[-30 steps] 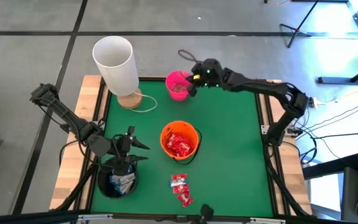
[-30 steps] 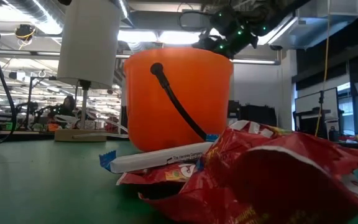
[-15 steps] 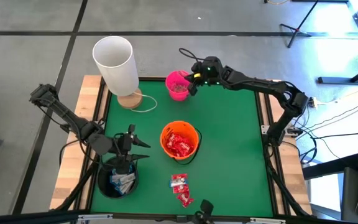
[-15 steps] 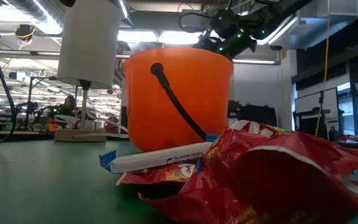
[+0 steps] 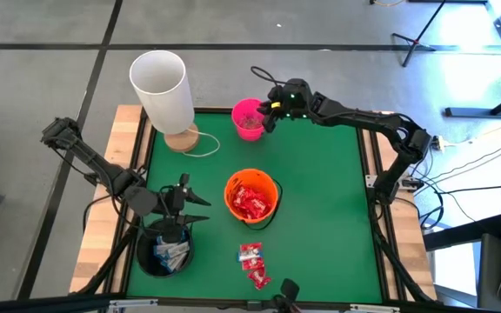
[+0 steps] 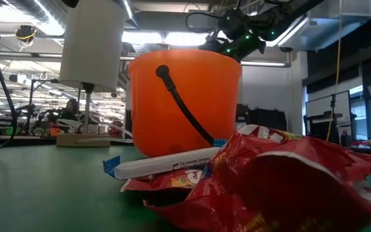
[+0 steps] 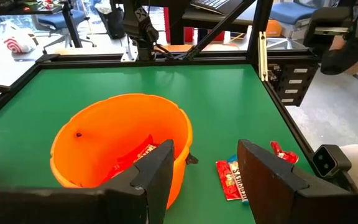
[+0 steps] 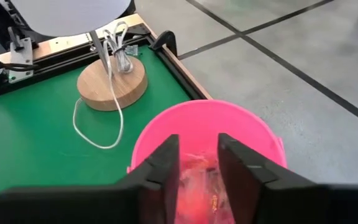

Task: Sort candy
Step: Put the white chocolate into the black bucket, then put the red candy into the orange bucket

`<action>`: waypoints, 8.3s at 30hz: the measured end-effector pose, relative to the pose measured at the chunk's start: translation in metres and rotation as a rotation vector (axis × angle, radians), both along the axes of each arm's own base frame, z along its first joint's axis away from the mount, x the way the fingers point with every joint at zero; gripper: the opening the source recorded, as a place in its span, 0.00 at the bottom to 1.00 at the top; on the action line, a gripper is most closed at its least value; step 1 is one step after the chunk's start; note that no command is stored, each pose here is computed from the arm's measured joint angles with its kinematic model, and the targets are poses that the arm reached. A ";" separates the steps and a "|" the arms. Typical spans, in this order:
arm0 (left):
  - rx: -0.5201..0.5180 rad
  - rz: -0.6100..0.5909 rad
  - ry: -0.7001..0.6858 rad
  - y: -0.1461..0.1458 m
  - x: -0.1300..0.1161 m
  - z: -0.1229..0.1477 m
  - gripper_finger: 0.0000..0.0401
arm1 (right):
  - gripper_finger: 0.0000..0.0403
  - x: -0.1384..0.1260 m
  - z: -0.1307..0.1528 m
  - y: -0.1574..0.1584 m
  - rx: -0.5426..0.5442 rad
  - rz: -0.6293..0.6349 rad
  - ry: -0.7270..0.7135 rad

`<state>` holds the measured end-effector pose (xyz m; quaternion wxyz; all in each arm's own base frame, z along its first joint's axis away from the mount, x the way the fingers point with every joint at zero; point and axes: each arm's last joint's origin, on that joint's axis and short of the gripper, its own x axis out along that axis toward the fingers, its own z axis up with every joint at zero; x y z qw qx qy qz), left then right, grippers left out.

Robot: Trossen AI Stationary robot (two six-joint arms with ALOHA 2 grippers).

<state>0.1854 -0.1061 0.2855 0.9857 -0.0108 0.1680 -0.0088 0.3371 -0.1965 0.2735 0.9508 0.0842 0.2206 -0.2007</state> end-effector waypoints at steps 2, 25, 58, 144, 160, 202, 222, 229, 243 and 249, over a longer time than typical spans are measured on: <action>0.000 0.000 0.000 0.000 0.000 0.000 0.42 | 0.31 0.000 0.000 0.000 0.001 -0.001 -0.001; -0.008 0.005 -0.013 0.000 0.001 0.001 0.42 | 0.36 -0.003 0.048 0.273 -0.079 0.637 0.046; -0.040 0.021 -0.024 0.001 0.002 0.002 0.42 | 0.36 0.034 -0.117 0.381 0.031 0.751 0.414; -0.082 0.031 -0.013 0.000 0.001 0.001 0.42 | 0.37 0.086 -0.135 0.397 0.003 0.639 0.516; -0.083 0.031 -0.010 0.001 0.001 0.001 0.42 | 0.57 0.096 -0.111 0.401 -0.019 0.628 0.493; -0.163 -0.104 -0.090 0.000 -0.025 0.023 0.42 | 0.15 0.125 -0.033 0.411 -0.092 0.654 0.397; -0.101 -0.096 -0.272 0.019 -0.064 0.052 0.42 | 0.12 0.180 0.025 0.372 -0.130 0.726 -0.222; -0.095 -0.081 -0.271 0.019 -0.064 0.051 0.42 | 0.12 0.188 0.015 0.365 -0.129 0.715 -0.229; -0.097 -0.068 -0.269 0.020 -0.064 0.051 0.42 | 0.12 0.160 0.033 0.366 -0.190 0.733 -0.017; -0.091 -0.069 -0.259 0.020 -0.064 0.050 0.42 | 0.12 0.119 0.032 0.384 -0.197 0.695 0.304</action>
